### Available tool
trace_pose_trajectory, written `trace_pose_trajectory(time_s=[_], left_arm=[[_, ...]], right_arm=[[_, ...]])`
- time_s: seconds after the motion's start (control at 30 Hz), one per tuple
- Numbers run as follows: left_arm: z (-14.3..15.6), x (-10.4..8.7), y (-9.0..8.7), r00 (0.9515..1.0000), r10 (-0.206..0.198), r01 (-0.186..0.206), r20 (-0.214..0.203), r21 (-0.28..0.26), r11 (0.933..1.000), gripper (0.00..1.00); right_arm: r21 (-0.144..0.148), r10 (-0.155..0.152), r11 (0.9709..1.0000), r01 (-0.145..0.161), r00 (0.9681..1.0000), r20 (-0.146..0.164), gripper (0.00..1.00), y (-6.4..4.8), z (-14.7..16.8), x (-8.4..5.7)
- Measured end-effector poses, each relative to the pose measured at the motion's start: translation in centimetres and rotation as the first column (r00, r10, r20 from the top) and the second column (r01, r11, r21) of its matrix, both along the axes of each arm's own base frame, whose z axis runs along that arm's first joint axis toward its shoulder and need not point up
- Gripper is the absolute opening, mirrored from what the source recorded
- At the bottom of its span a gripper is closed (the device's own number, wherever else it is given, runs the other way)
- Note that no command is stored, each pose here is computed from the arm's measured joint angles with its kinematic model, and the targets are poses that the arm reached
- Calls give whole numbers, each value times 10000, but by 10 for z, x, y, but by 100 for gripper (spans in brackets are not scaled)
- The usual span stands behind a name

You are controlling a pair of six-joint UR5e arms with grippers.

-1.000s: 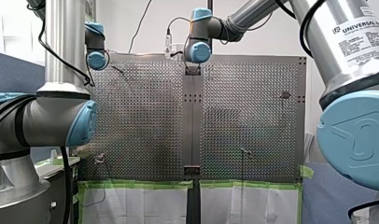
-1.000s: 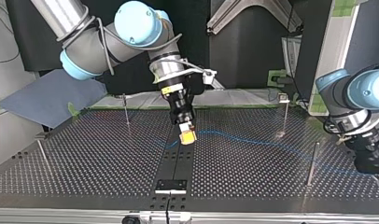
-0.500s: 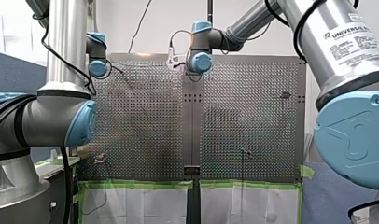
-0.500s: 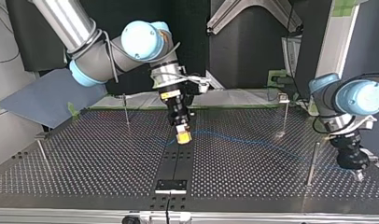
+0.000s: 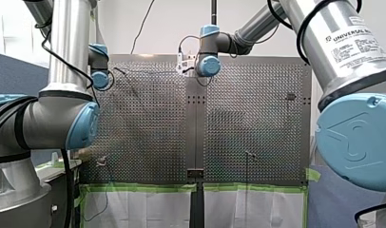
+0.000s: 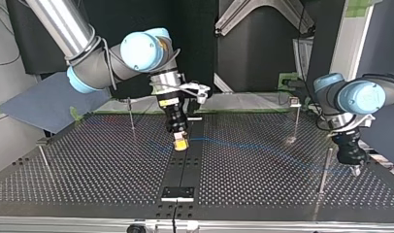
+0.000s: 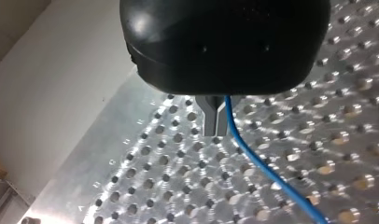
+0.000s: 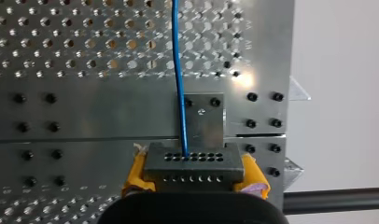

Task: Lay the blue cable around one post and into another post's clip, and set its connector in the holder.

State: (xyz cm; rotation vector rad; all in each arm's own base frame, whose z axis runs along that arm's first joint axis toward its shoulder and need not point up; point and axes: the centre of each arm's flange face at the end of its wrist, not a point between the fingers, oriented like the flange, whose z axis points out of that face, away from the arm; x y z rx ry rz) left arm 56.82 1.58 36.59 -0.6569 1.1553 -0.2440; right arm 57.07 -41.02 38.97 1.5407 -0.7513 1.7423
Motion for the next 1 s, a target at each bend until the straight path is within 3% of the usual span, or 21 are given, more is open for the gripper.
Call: trace_pose_trajectory(time_s=[0.27, 0.5, 0.83, 1.0], left_arm=[[-19, -6, -10, 9982, -583, 585, 107, -176, 9981, 0], [-20, -4, -16, 9953, -948, 949, 195, -25, 9955, 0], [-40, 4, -19, 9928, -1197, 1196, -96, -115, 9928, 0], [-41, 4, -20, 9923, -1238, 1237, -92, -107, 9923, 0]], right_arm=[[482, -73, 9988, 94, 9991, -417, 0, -4, -27, -3], [617, -233, 9977, 263, 9985, -504, 0, -6, -53, -9], [777, -626, 9947, 668, 9965, -553, 0, -29, -71, -25], [1060, -811, 9904, 893, 9936, -789, 0, -41, -87, -33]])
